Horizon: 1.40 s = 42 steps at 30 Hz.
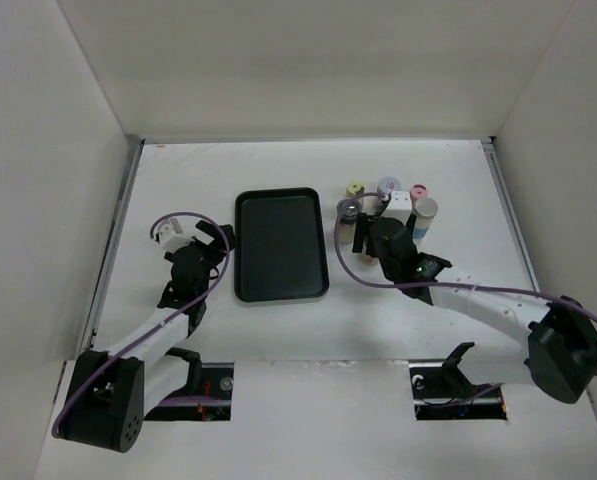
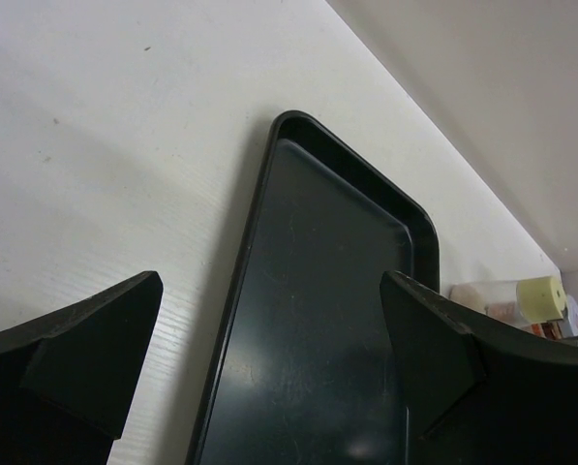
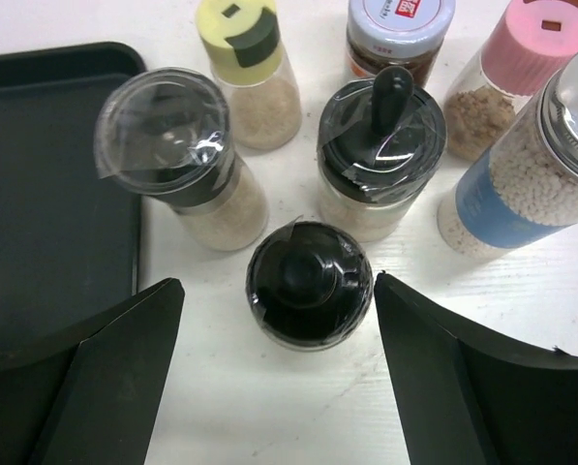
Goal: Organize the condiment bottles
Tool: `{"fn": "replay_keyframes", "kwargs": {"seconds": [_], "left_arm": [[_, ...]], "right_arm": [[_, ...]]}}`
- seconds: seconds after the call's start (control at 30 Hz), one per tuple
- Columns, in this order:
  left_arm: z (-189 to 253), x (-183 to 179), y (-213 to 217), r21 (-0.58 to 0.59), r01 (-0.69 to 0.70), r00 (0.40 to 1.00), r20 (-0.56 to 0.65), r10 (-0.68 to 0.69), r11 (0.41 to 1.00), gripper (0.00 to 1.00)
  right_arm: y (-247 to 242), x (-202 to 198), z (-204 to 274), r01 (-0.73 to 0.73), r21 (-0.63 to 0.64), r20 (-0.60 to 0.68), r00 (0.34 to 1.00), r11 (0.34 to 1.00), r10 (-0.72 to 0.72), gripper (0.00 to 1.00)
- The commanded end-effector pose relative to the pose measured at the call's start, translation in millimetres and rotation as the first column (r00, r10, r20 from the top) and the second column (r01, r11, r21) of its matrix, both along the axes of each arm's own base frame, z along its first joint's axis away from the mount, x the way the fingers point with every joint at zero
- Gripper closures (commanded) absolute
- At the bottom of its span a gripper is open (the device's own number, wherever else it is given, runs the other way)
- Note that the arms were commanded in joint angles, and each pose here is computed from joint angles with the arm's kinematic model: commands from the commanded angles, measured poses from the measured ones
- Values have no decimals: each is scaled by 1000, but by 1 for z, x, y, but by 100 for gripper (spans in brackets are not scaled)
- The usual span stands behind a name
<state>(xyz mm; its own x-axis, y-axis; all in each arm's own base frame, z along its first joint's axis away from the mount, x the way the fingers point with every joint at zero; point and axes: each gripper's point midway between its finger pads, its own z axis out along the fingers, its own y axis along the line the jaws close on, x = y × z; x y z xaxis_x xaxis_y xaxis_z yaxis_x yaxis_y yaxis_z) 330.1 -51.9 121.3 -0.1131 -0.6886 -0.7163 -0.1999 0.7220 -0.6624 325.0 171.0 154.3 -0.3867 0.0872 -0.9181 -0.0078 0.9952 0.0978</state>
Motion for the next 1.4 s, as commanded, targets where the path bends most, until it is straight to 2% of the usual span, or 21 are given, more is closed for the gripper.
{"fn": "replay_keyframes", "kwargs": {"seconds": [0.0,0.3,0.47,0.53,0.63,0.8,0.93,1.03,1.23,1.37], "left_arm": [[8,4,-2,-22,11,999,45,-10,1000,0],[5,6,-5,-41,26,999,40,-25,999,0],[9,5,-4,-42,19,998,54,-17,999,0],[7,5,-4,-47,23,999,48,-20,999,0],[10,4,-4,-51,28,998,60,-25,998,0],[9,3,-1,-52,15,998,59,-12,999,0],[10,3,0,-59,7,998,64,-3,998,0],[6,3,3,-64,-6,999,52,9,998,0],[10,-2,16,-70,-43,996,72,48,997,0],[9,-4,22,-83,-56,995,72,62,995,0]], "right_arm": [[-1,19,20,44,15,52,998,999,-45,13],[-6,33,-16,79,-9,-29,996,997,-79,13],[-4,44,-13,80,6,-9,997,997,-80,26],[-5,46,-16,86,7,-13,996,996,-86,39],[-5,42,-14,82,8,-12,997,997,-82,51],[10,5,22,5,47,26,1000,999,-6,55],[56,-15,50,-138,97,56,990,986,133,55],[98,-7,64,-226,134,81,973,965,217,54],[191,48,81,-355,166,171,929,920,328,55],[242,90,72,-389,128,185,913,912,363,55]]}}
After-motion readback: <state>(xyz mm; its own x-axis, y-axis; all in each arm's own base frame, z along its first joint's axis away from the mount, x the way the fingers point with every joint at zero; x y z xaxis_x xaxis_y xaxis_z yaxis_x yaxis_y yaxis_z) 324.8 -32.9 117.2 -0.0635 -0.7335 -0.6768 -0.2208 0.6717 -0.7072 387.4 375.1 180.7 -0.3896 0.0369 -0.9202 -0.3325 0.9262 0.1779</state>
